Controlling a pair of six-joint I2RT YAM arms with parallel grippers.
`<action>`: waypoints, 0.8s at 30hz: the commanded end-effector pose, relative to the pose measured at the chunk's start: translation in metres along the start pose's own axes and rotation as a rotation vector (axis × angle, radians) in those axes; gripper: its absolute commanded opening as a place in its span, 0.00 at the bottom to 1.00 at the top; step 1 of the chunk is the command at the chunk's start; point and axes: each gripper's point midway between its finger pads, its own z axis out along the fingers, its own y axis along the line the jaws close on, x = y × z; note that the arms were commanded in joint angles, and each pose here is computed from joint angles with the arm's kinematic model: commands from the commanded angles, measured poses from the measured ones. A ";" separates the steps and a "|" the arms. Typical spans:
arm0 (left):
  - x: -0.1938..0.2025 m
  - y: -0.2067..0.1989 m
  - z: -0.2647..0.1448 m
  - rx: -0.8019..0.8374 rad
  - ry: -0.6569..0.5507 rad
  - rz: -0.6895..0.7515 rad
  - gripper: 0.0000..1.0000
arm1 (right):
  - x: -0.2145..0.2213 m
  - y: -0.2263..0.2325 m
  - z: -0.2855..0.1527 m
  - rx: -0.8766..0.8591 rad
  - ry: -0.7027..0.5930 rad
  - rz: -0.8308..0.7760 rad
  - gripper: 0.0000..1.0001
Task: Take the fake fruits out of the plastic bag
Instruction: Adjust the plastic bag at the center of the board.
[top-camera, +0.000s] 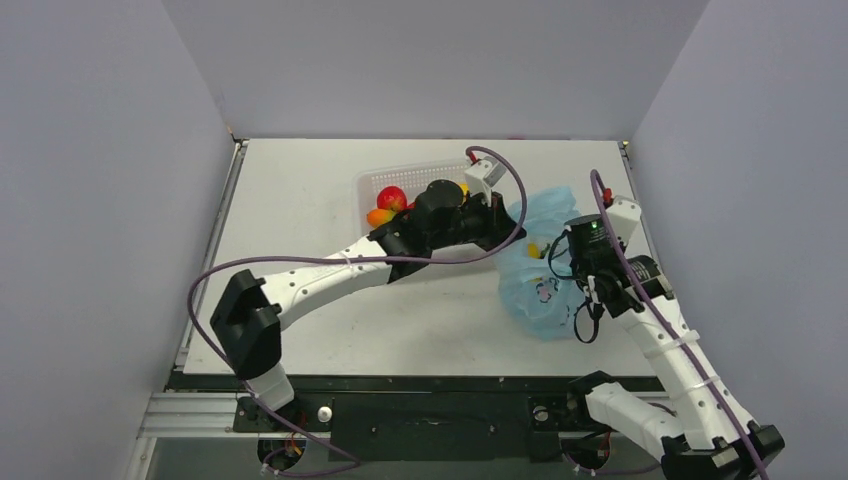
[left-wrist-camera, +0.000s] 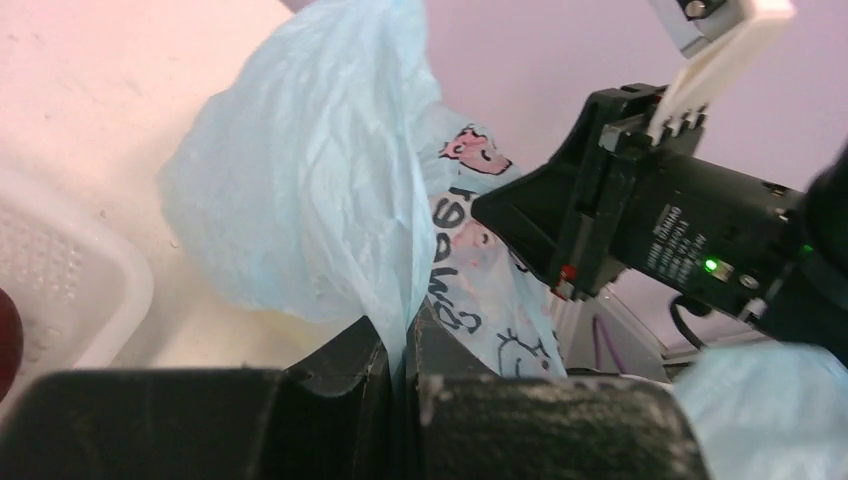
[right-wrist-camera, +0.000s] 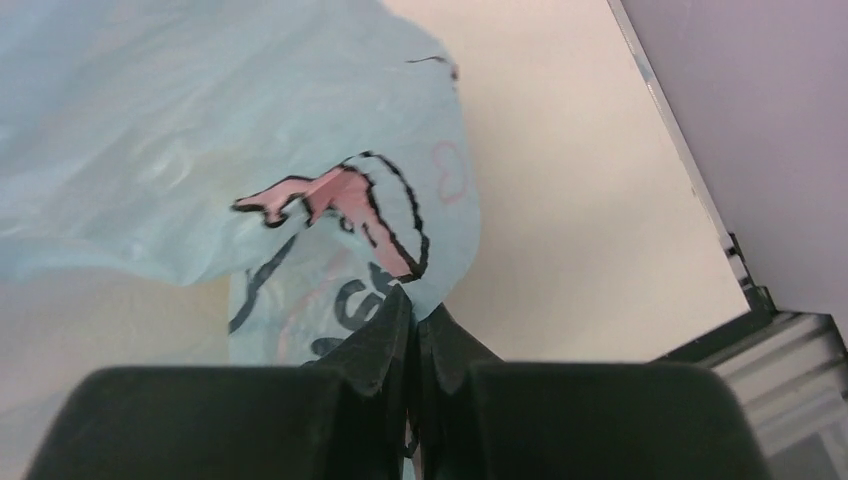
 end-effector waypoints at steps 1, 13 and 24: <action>-0.030 -0.033 -0.040 0.068 -0.044 0.063 0.00 | -0.036 0.001 -0.034 -0.122 -0.140 0.116 0.00; 0.098 0.038 -0.050 -0.026 0.208 -0.059 0.00 | 0.011 0.012 -0.034 -0.240 -0.011 0.094 0.61; 0.060 0.017 -0.079 -0.040 0.159 0.012 0.37 | 0.008 0.048 -0.067 -0.421 0.063 -0.173 0.77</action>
